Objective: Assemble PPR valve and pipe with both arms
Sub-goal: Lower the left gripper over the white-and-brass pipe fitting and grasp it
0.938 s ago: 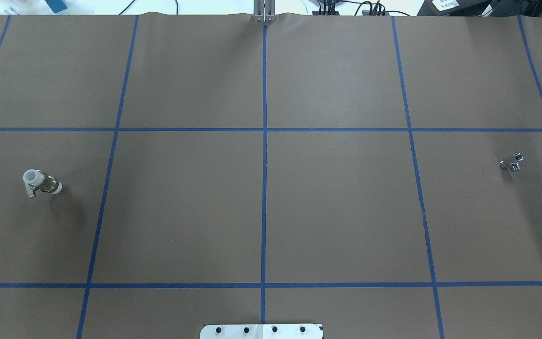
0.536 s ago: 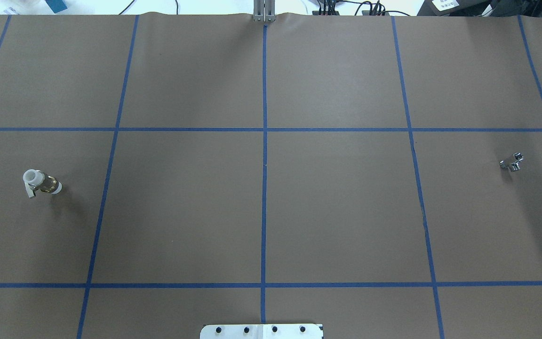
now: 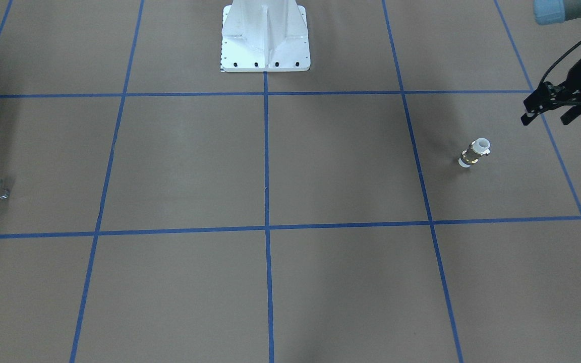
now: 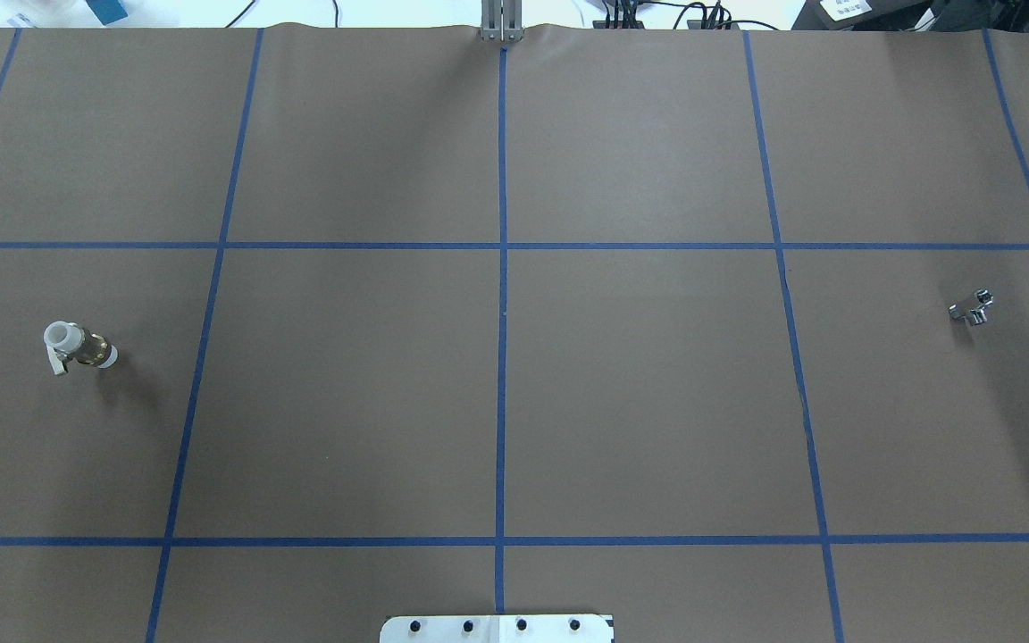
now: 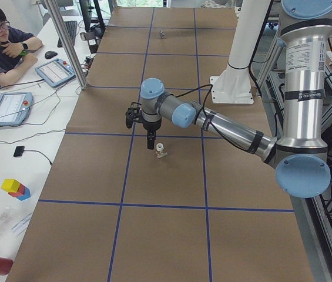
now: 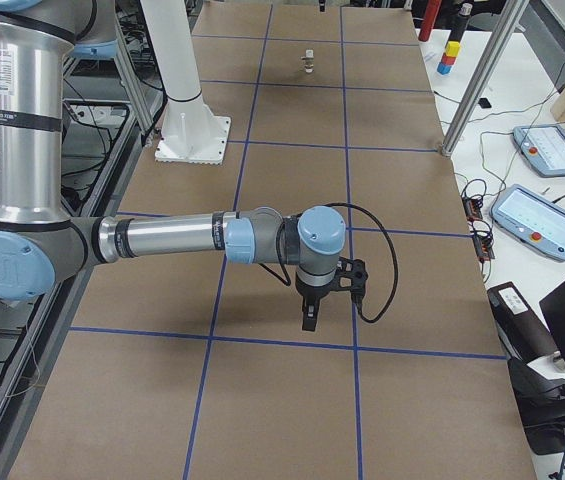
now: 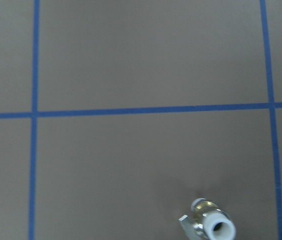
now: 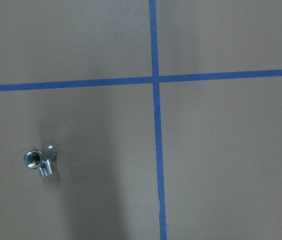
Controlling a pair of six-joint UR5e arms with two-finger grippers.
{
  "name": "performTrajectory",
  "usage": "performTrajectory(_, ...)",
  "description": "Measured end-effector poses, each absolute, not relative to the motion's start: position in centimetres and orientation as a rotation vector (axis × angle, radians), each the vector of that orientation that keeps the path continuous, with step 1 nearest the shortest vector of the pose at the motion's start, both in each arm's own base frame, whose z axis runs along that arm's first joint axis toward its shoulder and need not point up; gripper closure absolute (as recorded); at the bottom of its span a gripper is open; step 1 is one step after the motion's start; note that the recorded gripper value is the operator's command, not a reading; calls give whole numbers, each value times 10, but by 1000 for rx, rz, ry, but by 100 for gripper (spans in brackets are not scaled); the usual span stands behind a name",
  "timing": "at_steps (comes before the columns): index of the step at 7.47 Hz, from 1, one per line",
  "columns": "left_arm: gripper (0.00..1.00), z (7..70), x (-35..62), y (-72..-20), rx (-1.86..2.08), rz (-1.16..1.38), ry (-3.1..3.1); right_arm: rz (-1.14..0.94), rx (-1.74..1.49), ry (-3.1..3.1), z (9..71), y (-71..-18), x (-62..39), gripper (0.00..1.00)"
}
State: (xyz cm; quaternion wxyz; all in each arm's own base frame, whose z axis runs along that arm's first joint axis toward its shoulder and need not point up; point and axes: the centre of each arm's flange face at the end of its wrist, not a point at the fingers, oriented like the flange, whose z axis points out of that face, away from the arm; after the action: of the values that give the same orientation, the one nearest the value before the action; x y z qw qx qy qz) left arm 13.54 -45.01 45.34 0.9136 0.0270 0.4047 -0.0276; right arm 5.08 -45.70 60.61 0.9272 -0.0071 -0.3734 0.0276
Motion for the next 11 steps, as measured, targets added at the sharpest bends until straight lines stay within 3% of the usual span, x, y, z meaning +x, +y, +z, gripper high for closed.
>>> performTrajectory(4,1,469,228,-440,38,-48,783,57,-17,-765,608,-457,51,0)
performTrajectory(8,1,515,253,-458,35,-33,767,59,-18,-767,607,-457,51,0)
performTrajectory(11,2,516,262,-455,27,-12,779,60,-22,-767,609,-457,51,0)
